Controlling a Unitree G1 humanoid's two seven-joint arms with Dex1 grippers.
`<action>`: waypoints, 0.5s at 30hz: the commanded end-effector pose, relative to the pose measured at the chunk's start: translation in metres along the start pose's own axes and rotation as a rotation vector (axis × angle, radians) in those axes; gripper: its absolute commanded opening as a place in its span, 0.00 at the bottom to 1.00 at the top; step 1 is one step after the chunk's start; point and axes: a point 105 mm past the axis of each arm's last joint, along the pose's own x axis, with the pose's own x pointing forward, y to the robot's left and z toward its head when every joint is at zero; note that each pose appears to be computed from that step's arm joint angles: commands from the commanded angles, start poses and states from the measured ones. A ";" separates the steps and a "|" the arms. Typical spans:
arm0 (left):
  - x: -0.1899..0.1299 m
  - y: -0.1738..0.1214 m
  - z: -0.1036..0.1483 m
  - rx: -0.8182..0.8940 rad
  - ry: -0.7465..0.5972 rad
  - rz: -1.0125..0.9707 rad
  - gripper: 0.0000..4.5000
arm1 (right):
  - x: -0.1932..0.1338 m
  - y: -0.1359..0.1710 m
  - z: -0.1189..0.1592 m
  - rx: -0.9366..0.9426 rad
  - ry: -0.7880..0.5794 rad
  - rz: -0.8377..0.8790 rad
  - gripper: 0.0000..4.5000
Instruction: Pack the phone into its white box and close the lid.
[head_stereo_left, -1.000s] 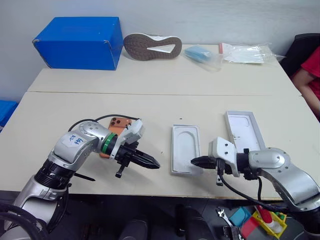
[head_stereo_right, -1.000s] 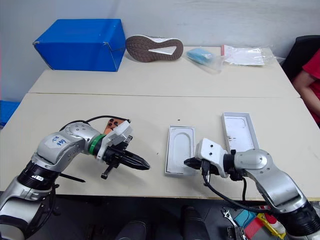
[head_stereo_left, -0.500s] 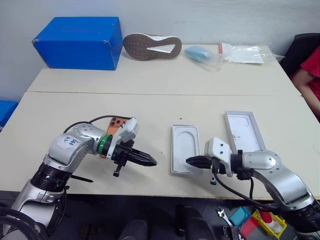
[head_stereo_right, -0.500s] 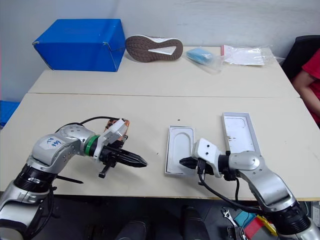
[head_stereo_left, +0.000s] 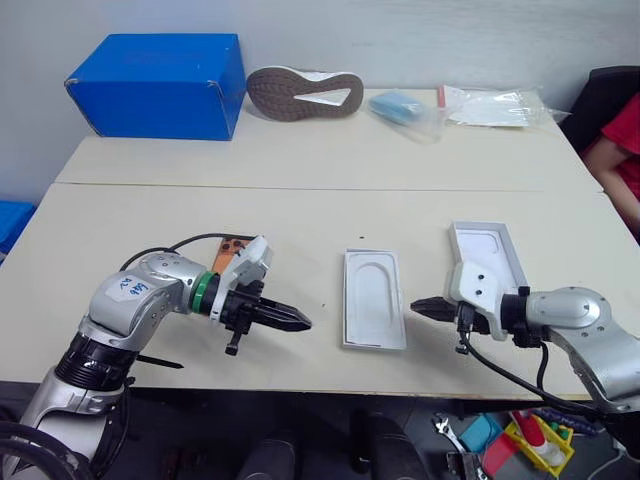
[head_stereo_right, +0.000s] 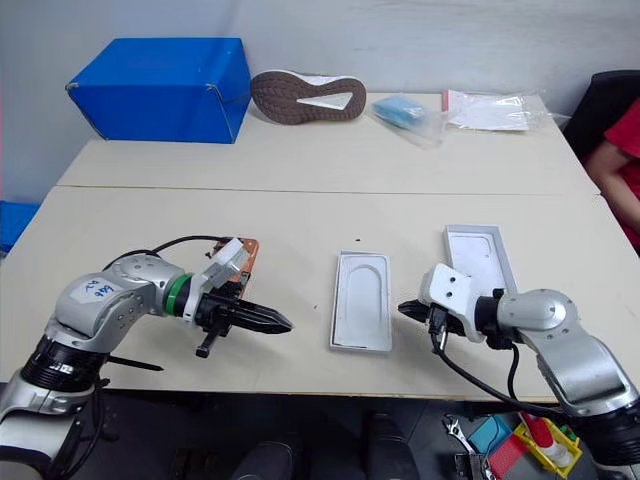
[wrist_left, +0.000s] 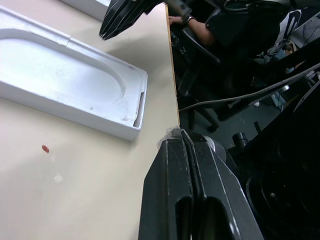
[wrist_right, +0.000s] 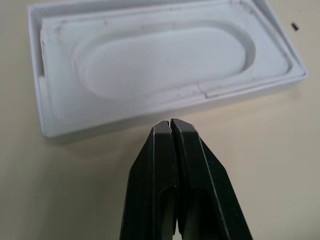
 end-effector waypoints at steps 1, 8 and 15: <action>-0.002 -0.003 0.009 0.042 -0.018 -0.005 0.00 | 0.007 -0.003 0.007 -0.036 -0.031 -0.006 0.01; -0.002 -0.002 0.010 0.046 -0.016 0.001 0.00 | 0.023 -0.009 0.010 -0.042 -0.049 -0.017 0.01; -0.002 -0.002 0.010 0.044 -0.016 0.006 0.00 | 0.025 -0.014 0.011 -0.050 -0.043 -0.027 0.01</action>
